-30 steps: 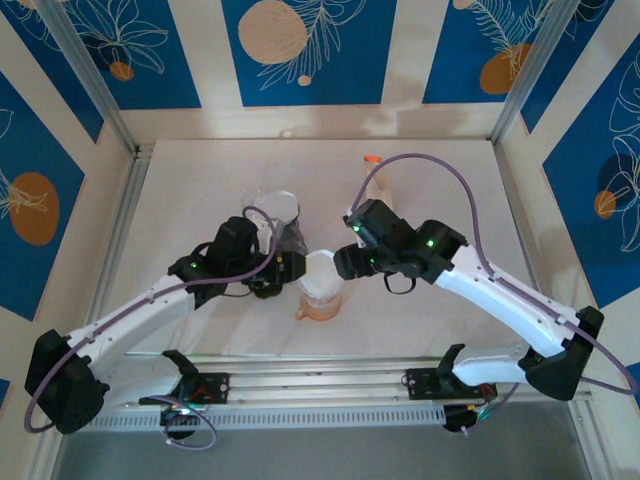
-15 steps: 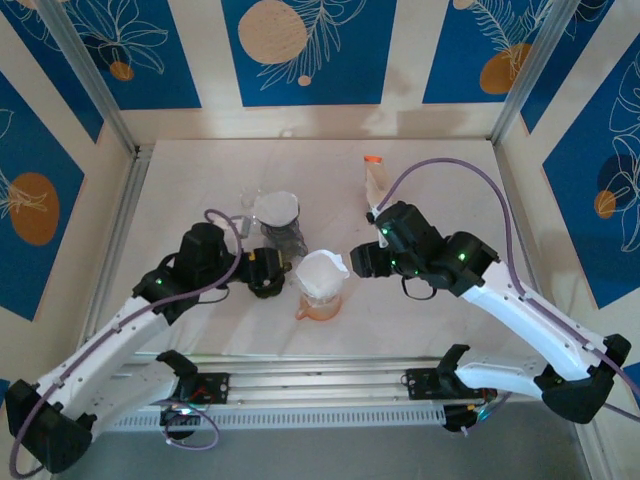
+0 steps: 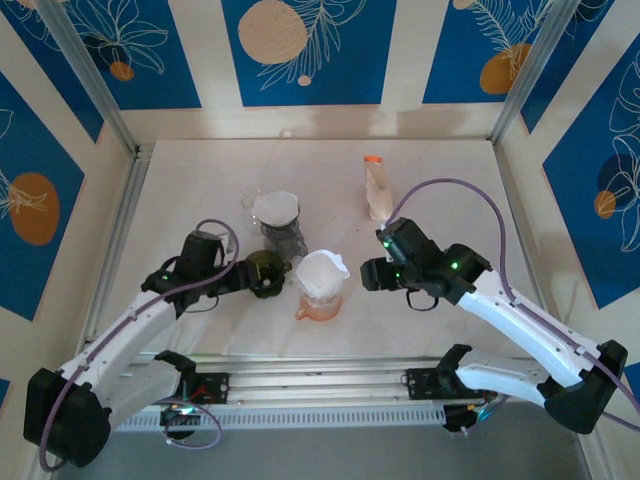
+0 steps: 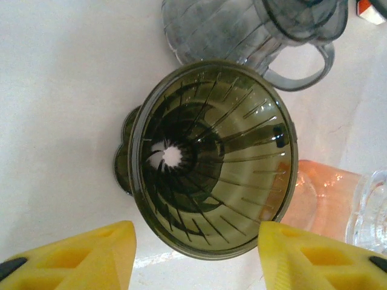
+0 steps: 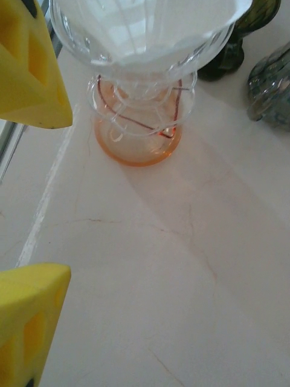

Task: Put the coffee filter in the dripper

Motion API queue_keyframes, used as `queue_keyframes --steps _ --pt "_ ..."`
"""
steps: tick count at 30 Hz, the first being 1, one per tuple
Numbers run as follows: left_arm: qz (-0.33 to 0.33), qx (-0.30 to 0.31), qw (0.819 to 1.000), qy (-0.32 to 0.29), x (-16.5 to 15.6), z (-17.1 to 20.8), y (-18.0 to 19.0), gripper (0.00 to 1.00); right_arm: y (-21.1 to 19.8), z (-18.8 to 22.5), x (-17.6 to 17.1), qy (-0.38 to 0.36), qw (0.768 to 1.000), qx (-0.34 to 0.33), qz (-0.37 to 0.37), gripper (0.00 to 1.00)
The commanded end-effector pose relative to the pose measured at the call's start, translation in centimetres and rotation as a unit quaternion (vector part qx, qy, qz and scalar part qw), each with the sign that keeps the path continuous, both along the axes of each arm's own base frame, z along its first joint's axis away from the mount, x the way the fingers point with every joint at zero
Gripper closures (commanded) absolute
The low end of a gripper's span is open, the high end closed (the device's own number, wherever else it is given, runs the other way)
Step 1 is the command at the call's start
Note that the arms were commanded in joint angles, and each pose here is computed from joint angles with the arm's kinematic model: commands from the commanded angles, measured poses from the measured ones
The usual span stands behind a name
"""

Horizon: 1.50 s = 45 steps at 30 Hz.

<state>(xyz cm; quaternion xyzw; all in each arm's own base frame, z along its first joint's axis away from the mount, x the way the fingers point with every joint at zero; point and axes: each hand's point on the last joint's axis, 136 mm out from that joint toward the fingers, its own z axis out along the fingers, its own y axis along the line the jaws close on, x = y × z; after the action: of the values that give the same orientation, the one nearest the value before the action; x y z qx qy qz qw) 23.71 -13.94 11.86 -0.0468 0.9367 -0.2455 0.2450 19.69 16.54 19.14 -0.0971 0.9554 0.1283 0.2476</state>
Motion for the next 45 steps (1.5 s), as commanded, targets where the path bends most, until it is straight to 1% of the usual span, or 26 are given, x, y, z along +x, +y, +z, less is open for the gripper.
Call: queue_keyframes --steps 1,5,8,11,15,18,22,25,28,30,35,40,45 --pt "-0.016 -0.012 1.0 -0.009 -0.4 0.9 -0.5 0.48 -0.4 0.0 -0.2 0.002 1.0 0.019 -0.016 0.39" --pt "-0.062 -0.001 0.998 -0.01 -2.9 1.2 -2.4 0.49 -1.3 0.2 0.1 -0.007 0.999 0.025 -0.033 0.39" --pt "-0.105 0.008 0.994 -0.006 -5.4 0.6 -4.4 0.49 -1.9 0.4 0.3 -0.012 0.998 0.033 -0.042 0.39" --pt "-0.131 0.014 0.991 0.006 -7.3 -0.5 -5.3 0.5 -2.2 0.4 0.4 -0.012 0.998 0.038 -0.048 0.39" --pt "-0.183 0.021 0.983 -0.011 -9.0 -1.4 -6.4 0.5 -2.5 0.4 0.4 -0.013 0.998 0.038 -0.052 0.39" --pt "-0.211 0.006 0.976 -0.047 -9.2 -2.0 -7.8 0.5 -2.7 0.4 0.4 -0.014 0.998 0.039 -0.056 0.39" --pt "-0.227 -0.023 0.969 -0.097 -8.5 -1.9 -9.4 0.48 -2.8 0.6 0.4 -0.015 0.997 0.041 -0.057 0.39" --pt "-0.243 -0.027 0.962 -0.119 -8.1 -1.9 -10.3 0.45 -2.9 0.7 0.5 -0.017 0.997 0.039 -0.059 0.39" --pt "-0.261 -0.033 0.957 -0.119 -8.3 -2.4 -11.3 0.41 -3.2 0.9 0.6 -0.019 0.997 0.039 -0.061 0.39" --pt "-0.271 -0.034 0.955 -0.117 -8.5 -2.6 -11.7 0.42 -3.5 0.9 0.6 -0.02 0.997 0.037 -0.065 0.39" --pt "-0.284 -0.02 0.952 -0.11 -8.9 -3.3 -11.8 0.46 -3.8 1.0 0.6 -0.022 0.997 0.042 -0.069 0.39" --pt "-0.293 0.005 0.951 -0.099 -9.0 -4.5 -11.6 0.46 -4.0 1.2 0.8 -0.024 0.996 0.044 -0.071 0.39" --pt "-0.299 0.007 0.948 -0.108 -8.8 -4.6 -12.2 0.53 -4.2 1.3 0.9 -0.026 0.996 0.047 -0.071 0.39"
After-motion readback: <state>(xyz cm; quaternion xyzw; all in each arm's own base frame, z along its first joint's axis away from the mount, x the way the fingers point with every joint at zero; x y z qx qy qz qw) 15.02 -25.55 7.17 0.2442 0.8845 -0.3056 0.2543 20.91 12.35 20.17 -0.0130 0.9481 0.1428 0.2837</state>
